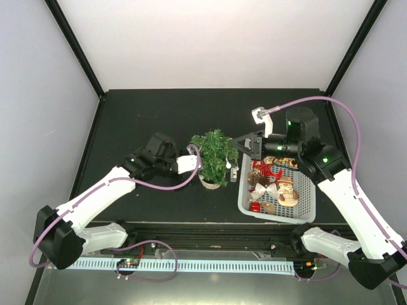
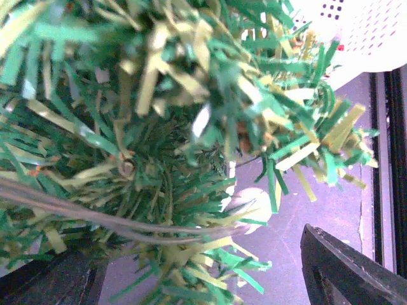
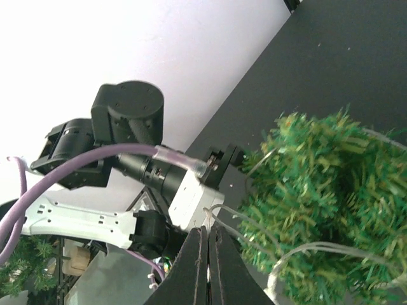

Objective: Decorate the small christmas tree

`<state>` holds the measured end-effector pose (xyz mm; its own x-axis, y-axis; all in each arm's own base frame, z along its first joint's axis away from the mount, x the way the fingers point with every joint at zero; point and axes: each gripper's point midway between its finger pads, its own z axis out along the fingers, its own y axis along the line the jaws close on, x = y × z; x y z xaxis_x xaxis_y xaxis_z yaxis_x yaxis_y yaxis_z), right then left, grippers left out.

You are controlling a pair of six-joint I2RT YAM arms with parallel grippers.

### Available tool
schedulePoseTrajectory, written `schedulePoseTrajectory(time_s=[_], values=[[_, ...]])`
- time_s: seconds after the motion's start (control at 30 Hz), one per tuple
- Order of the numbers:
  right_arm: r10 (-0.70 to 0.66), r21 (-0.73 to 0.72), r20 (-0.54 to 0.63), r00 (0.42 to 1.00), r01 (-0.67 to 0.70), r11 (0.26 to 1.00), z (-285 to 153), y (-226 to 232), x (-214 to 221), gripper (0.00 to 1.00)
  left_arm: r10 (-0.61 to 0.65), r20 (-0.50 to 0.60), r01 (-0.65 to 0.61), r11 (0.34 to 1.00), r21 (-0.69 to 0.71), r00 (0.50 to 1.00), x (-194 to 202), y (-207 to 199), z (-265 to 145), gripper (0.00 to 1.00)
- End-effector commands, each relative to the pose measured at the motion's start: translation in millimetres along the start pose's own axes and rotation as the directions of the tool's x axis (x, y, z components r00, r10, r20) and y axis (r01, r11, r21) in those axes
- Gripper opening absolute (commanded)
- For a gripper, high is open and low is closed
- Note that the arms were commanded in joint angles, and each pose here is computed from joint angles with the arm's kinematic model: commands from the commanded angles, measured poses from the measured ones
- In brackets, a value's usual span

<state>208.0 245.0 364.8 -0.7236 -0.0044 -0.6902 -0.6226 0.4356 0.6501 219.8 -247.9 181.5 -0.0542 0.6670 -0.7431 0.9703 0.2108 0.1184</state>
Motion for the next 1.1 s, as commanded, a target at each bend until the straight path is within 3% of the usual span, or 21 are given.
schedulePoseTrajectory(time_s=[0.0, 0.27, 0.43, 0.7, 1.07], values=[[-0.053, -0.027, 0.033, 0.998, 0.054, 0.998, 1, 12, -17, 0.01, 0.049, 0.024, -0.049, 0.998, 0.027, 0.999, -1, -17, -11, 0.83], [-0.068, 0.002, 0.018, 0.998, 0.068, 0.998, -11, 15, -9, 0.01, 0.123, 0.074, -0.125, 0.992, 0.035, 0.99, -1, -39, -27, 0.85], [-0.049, 0.018, -0.005, 0.999, 0.049, 0.999, -21, 13, 11, 0.01, 0.167, 0.146, -0.185, 0.976, 0.116, 0.975, -20, -62, -52, 0.86], [-0.018, -0.035, -0.024, 1.0, 0.017, 0.999, -34, 24, 40, 0.01, 0.197, 0.276, -0.271, 0.926, 0.263, 0.941, -81, -95, -81, 0.89], [0.013, -0.093, -0.017, 1.0, -0.014, 0.996, -21, 34, 53, 0.01, 0.124, 0.37, -0.322, 0.776, 0.542, 0.921, -166, -130, -91, 0.88]])
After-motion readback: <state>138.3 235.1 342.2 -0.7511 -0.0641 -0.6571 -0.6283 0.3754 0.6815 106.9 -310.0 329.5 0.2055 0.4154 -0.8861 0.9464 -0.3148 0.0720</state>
